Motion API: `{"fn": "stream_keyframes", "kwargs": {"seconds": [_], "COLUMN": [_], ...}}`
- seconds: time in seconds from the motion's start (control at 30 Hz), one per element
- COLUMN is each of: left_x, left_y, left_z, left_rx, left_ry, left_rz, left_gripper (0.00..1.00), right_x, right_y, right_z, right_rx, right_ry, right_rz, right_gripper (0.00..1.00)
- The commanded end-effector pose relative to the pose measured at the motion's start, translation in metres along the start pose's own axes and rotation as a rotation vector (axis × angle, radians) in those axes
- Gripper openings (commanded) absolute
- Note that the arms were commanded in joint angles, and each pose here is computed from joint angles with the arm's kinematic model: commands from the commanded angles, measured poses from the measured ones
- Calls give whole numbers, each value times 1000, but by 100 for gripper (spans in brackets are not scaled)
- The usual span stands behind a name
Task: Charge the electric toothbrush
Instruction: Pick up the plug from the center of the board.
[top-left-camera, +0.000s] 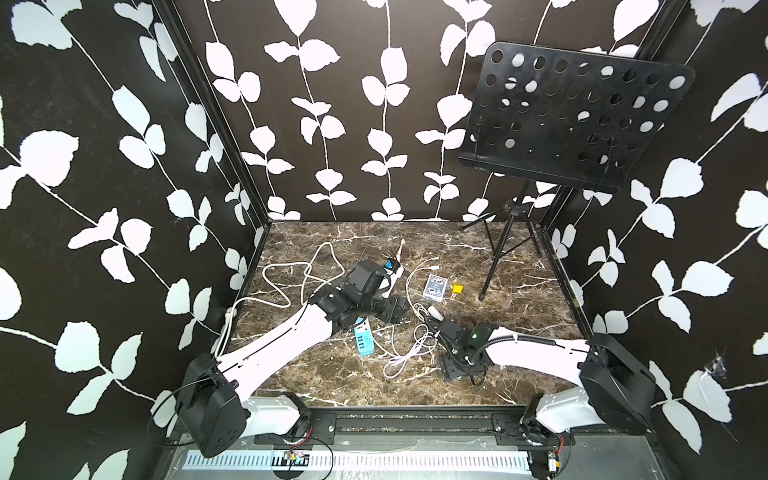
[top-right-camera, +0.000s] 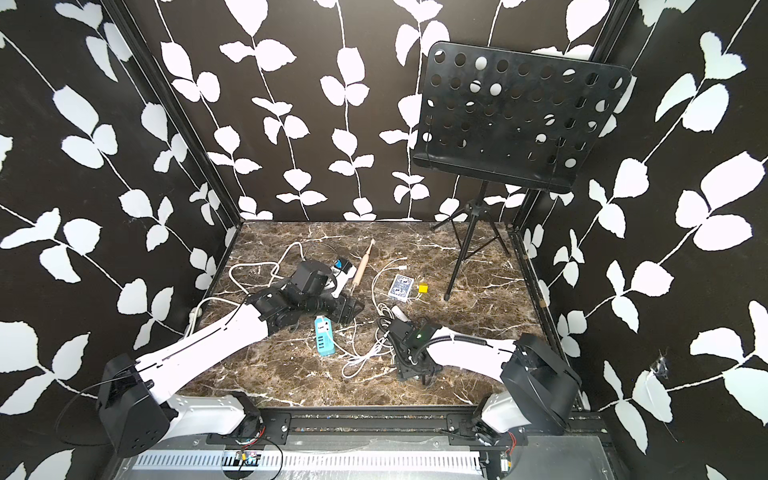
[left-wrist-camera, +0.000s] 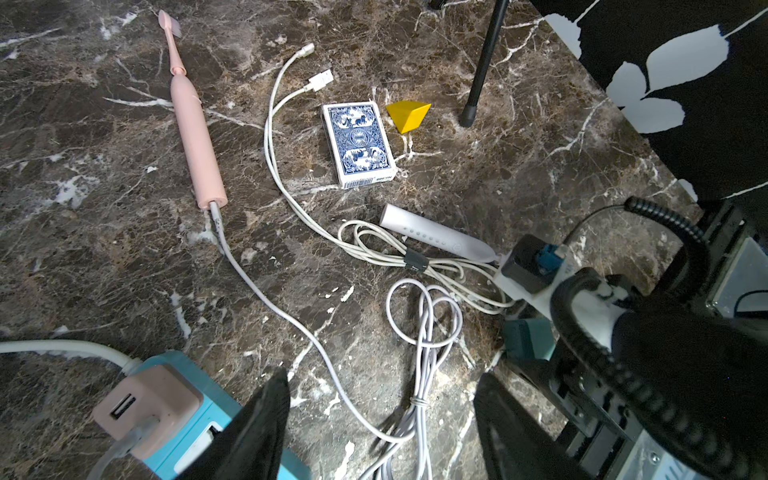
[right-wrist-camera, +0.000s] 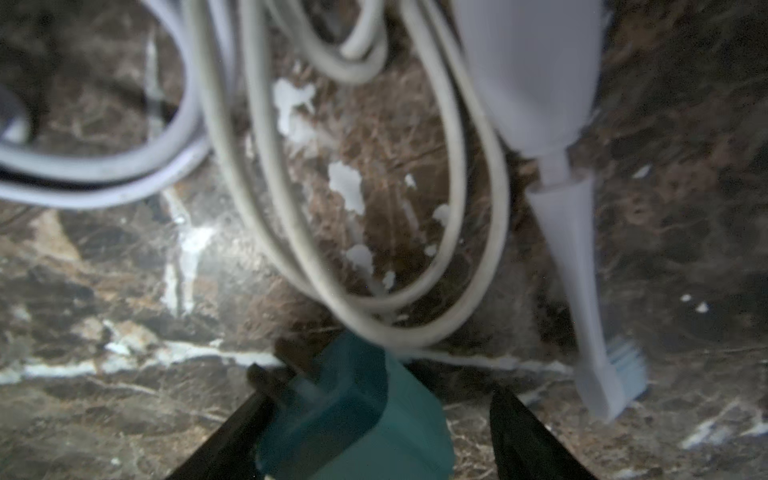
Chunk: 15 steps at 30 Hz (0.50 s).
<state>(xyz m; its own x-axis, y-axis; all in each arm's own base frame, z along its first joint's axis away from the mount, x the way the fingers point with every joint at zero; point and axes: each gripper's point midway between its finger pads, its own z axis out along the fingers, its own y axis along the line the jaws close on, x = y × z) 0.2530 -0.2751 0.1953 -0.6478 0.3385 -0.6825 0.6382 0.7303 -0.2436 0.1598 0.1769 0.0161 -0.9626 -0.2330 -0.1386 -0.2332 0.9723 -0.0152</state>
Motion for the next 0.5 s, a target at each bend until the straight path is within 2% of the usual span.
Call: {"fn": "stream_keyframes", "kwargs": {"seconds": [0.0, 0.07, 0.17, 0.3, 0.47], "left_x": [3, 2, 2, 4, 3], "left_y": [0, 0, 1, 1, 1], "left_z": [1, 1, 2, 0, -6], "left_rx": [-3, -2, -6, -9, -6], "left_ry": [11, 7, 6, 11, -11], "left_rz": [14, 14, 14, -22, -102], "left_gripper": [72, 72, 72, 72, 72], "right_x": [-23, -27, -28, -4, 14], "right_y": [-4, -3, 14, 34, 32], "right_z": [-1, 3, 3, 2, 6], "right_rx": [31, 11, -101, -204, -156], "right_ry": [-56, -50, -60, -26, 1], "right_rz": [44, 78, 79, 27, 0], "right_gripper": [78, 77, 74, 76, 77]}}
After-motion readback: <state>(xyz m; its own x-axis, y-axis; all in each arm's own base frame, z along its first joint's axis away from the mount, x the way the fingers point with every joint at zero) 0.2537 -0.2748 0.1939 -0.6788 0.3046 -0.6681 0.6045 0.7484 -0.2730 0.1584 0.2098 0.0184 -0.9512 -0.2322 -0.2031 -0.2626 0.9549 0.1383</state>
